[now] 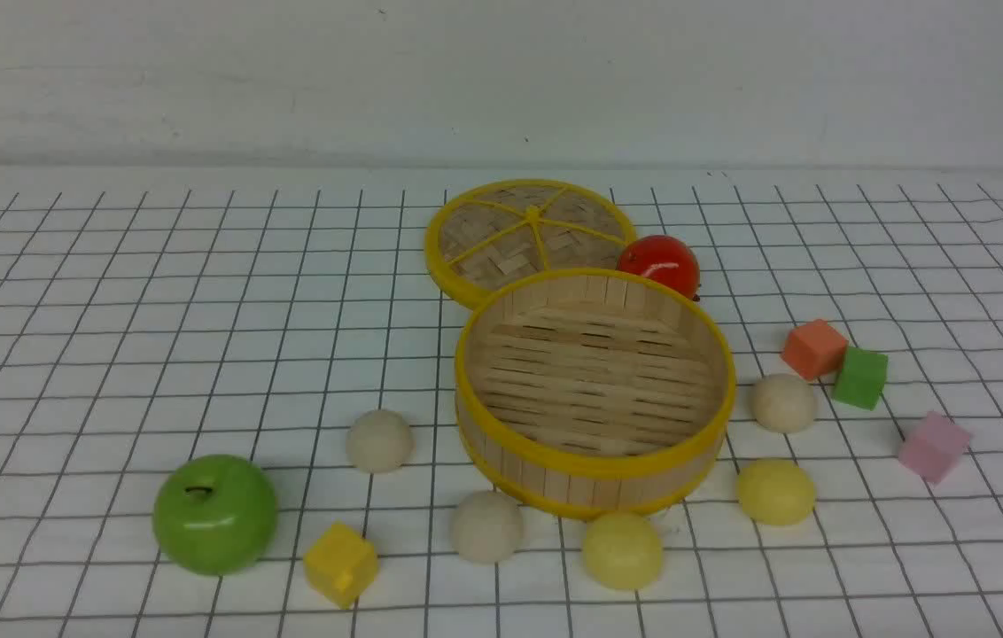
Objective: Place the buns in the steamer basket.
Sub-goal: Use the left arm to grab a steamed stuffed bun
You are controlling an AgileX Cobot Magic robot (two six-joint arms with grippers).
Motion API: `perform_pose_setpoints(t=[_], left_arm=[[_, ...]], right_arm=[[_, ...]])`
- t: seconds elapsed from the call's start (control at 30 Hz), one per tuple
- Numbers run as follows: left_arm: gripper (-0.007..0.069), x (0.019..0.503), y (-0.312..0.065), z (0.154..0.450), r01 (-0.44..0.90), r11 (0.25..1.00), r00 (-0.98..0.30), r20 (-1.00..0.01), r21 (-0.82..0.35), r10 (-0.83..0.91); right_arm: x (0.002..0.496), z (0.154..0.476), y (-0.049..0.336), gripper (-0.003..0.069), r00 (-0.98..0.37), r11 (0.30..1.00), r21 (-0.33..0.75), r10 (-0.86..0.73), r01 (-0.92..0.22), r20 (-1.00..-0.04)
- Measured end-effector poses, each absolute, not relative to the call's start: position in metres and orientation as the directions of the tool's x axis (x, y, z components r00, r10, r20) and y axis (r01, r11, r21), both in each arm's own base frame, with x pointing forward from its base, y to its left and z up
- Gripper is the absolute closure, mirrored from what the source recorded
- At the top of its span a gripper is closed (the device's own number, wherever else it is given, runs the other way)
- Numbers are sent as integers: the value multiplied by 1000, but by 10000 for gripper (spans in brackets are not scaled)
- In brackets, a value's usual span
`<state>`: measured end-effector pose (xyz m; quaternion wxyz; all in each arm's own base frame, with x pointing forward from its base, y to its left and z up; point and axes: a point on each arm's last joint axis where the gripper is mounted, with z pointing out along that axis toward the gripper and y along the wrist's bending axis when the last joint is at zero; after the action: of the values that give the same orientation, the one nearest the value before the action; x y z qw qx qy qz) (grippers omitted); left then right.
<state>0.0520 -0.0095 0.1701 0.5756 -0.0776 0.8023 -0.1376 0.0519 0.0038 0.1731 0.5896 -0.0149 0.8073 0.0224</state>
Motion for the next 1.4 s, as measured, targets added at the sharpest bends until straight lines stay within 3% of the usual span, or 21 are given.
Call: perform_pose_setpoints(t=[0.9, 0.97, 1.03, 1.07, 1.13, 1.2, 1.3, 1.4], left_arm=[[387, 53, -10, 173, 36, 938, -298, -900, -345, -319], [387, 54, -12, 180, 34, 850, -250, -828, -526, -502], [387, 55, -13, 186, 36, 722, -208, -712, -691, -671], [387, 56, -12, 190, 41, 619, -178, -616, -784, -768], [387, 56, -10, 197, 58, 453, -119, -457, -889, -881], [387, 57, -5, 203, 85, 335, -53, -340, -938, -939], [387, 56, 3, 208, 117, 219, 29, -217, -969, -976], [394, 56, 6, 210, 126, 244, 66, -238, -961, -969]], right_arm=[[52, 173, 4, 420, -304, 999, 18, 2, -50, -953], [52, 173, 4, 420, -304, 999, 18, 2, -50, -953], [52, 173, 4, 420, -304, 999, 18, 2, -50, -953], [52, 173, 4, 420, -304, 999, 18, 2, -50, -953], [52, 173, 4, 420, -304, 999, 18, 2, -50, -953], [52, 173, 4, 420, -304, 999, 18, 2, -50, -953], [52, 173, 4, 420, -304, 999, 18, 2, -50, -953], [52, 173, 4, 420, -304, 999, 18, 2, -50, -953]])
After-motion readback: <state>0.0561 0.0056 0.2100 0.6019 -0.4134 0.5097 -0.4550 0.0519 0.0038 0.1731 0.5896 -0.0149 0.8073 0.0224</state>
